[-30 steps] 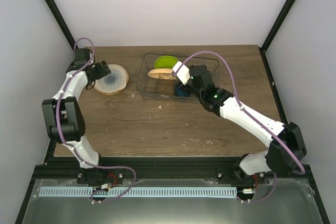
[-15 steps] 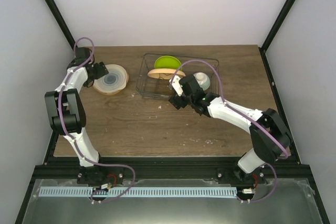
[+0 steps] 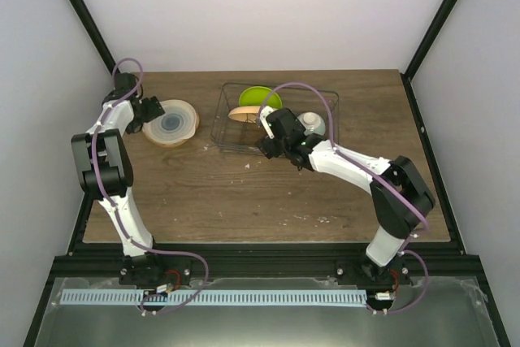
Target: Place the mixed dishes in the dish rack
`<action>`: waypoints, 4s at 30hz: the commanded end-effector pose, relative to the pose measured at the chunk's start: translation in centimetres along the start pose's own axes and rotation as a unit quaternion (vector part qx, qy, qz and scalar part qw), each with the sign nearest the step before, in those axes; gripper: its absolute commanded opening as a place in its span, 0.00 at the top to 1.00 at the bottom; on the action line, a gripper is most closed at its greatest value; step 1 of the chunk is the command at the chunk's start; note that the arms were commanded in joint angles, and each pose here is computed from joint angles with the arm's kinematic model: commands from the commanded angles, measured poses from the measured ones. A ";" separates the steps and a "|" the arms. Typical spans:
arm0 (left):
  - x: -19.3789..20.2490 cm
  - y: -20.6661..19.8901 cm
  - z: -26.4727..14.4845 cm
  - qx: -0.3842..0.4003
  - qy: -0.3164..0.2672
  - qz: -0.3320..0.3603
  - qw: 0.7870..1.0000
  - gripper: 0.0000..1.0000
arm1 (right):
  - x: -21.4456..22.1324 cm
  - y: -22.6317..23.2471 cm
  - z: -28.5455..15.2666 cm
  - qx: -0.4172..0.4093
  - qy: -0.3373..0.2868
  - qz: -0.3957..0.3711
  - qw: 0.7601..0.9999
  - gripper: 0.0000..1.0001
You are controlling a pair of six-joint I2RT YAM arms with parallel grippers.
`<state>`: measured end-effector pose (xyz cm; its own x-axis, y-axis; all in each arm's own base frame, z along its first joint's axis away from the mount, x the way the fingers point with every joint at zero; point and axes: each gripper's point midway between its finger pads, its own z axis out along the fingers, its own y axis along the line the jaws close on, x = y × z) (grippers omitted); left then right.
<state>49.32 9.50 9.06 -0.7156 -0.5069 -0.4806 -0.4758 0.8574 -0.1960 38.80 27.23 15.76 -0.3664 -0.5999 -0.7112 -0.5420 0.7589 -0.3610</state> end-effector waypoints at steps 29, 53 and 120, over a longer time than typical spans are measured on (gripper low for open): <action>-0.8 0.1 1.3 0.034 0.007 -0.013 0.999 0.01 | 4.0 -2.8 2.0 0.124 0.121 0.014 0.985 0.00; -0.5 -0.2 1.6 0.043 0.015 -0.015 0.999 0.01 | 8.7 -7.8 -1.0 0.180 0.195 0.057 0.963 0.00; 2.4 0.6 -0.2 -0.069 0.066 0.105 0.990 0.34 | 7.9 -5.0 -9.3 0.079 0.115 0.153 0.978 0.00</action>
<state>47.52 9.09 7.04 -0.8551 -0.3597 -0.3733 -0.3884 0.9215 0.0019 31.70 15.81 15.77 -0.7083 -0.3991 -0.5822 -0.2711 0.9154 -0.2977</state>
